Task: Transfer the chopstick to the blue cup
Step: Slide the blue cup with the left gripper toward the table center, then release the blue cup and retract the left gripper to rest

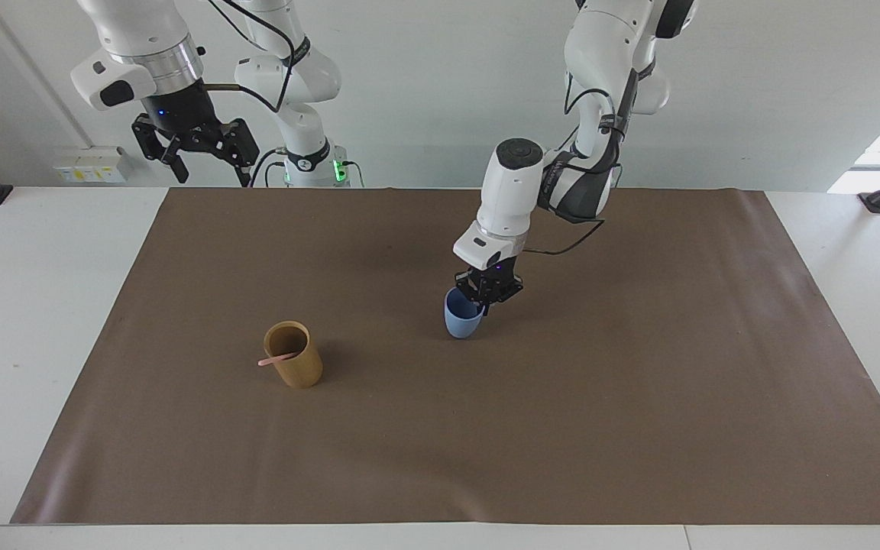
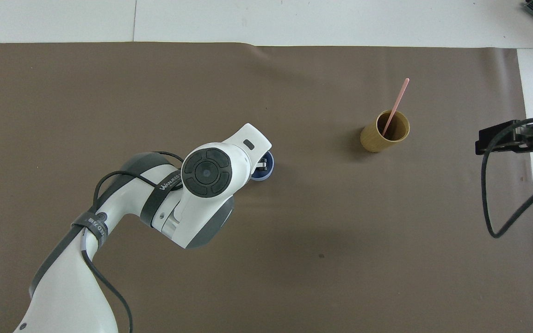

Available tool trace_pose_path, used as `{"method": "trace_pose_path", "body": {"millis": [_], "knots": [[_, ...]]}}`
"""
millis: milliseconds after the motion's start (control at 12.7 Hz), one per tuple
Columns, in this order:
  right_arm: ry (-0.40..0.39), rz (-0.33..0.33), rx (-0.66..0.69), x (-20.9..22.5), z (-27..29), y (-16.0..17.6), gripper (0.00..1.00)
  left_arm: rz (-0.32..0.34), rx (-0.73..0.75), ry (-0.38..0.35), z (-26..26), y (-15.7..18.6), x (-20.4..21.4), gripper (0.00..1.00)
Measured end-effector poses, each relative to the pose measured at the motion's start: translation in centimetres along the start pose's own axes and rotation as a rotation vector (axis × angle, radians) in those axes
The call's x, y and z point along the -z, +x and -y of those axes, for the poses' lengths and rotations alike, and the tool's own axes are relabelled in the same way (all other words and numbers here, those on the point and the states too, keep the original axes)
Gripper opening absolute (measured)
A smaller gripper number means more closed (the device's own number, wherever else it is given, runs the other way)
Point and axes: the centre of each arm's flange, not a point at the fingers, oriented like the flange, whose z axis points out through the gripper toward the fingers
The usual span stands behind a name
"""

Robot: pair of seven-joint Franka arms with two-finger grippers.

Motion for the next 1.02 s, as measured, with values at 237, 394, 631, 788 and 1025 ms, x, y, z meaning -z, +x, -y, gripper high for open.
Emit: {"method": "trace_pose_path", "body": {"millis": [237,394,631,788,1025], "knots": [[0.000,0.000,0.000,0.0,0.0,0.0,1.00,0.002,0.049,0.000,0.0,-0.1,-0.6,0.11],[0.000,0.000,0.000,0.0,0.0,0.0,1.00,0.003,0.068,0.003,0.2,0.1,-0.4,0.38],[0.000,0.000,0.000,0.0,0.0,0.0,1.00,0.034,0.101,0.052,1.9,2.0,2.4,0.77],[0.000,0.000,0.000,0.0,0.0,0.0,1.00,0.032,0.103,0.073,4.4,4.1,6.3,1.00],[0.000,0.000,0.000,0.0,0.0,0.0,1.00,0.051,0.051,0.121,12.4,6.5,12.4,1.00]]}}
